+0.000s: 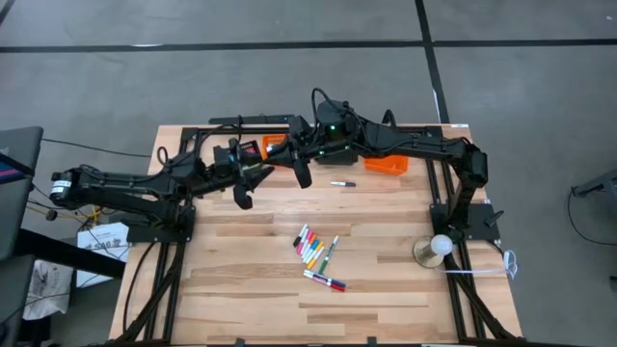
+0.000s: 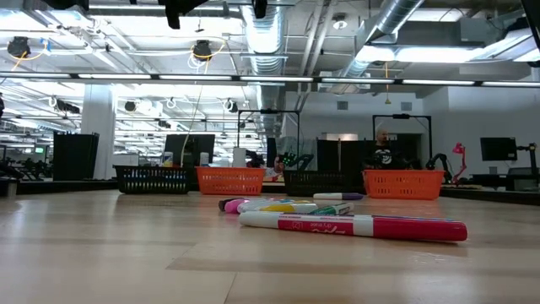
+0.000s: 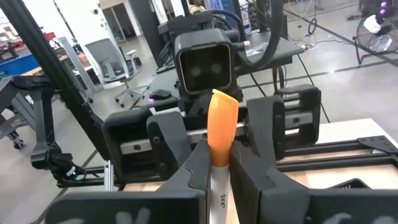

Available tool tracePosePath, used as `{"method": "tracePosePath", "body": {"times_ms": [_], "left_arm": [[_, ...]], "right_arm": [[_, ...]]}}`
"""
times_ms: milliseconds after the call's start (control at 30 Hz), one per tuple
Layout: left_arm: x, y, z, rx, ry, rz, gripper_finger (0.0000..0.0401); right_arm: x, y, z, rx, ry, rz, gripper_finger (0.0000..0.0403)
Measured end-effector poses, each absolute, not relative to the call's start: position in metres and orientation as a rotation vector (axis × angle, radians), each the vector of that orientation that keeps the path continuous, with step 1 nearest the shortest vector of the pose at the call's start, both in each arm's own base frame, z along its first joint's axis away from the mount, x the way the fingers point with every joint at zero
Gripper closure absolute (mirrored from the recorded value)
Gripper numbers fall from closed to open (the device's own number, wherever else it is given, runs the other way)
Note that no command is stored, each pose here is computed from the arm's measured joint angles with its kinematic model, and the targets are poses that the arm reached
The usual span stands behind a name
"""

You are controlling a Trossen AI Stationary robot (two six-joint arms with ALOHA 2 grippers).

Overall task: Pick & Place Markers
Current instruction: Put the top orange mini highlighter into the right black bin

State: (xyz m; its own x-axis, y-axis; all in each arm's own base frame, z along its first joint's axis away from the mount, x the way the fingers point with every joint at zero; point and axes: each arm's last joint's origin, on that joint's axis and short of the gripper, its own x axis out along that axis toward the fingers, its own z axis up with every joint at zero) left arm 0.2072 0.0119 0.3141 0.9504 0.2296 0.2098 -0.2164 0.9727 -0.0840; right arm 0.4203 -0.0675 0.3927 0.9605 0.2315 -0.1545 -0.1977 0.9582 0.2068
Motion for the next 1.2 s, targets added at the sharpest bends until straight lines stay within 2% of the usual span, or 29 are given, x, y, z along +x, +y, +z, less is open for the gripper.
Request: {"method": "tracePosePath", "body": {"times_ms": [167,300,600,900,1200], "left_arm": [[0.207,0.011,0.315,-0.059,-0.225,0.208,0.0219],[0.207,0.011,0.315,-0.07,-0.227,0.206,0.0241],[0.207,0.013,0.315,-0.074,-0.228,0.141,0.0365],[0.207,0.018,0.315,-0.087,-0.229,0.144,0.0359],[0.207,0.022,0.313,-0.045,-0.204,0.174,0.0361]], "right_arm": [[0.421,-0.066,0.393,0.191,0.179,0.22,0.0378],[0.421,-0.066,0.393,0.192,0.179,0.22,0.0378],[0.421,-0.063,0.393,0.191,0.179,0.228,0.0376],[0.421,-0.064,0.393,0.195,0.179,0.223,0.0363],[0.412,-0.082,0.393,0.213,0.222,0.24,0.0317]]}}
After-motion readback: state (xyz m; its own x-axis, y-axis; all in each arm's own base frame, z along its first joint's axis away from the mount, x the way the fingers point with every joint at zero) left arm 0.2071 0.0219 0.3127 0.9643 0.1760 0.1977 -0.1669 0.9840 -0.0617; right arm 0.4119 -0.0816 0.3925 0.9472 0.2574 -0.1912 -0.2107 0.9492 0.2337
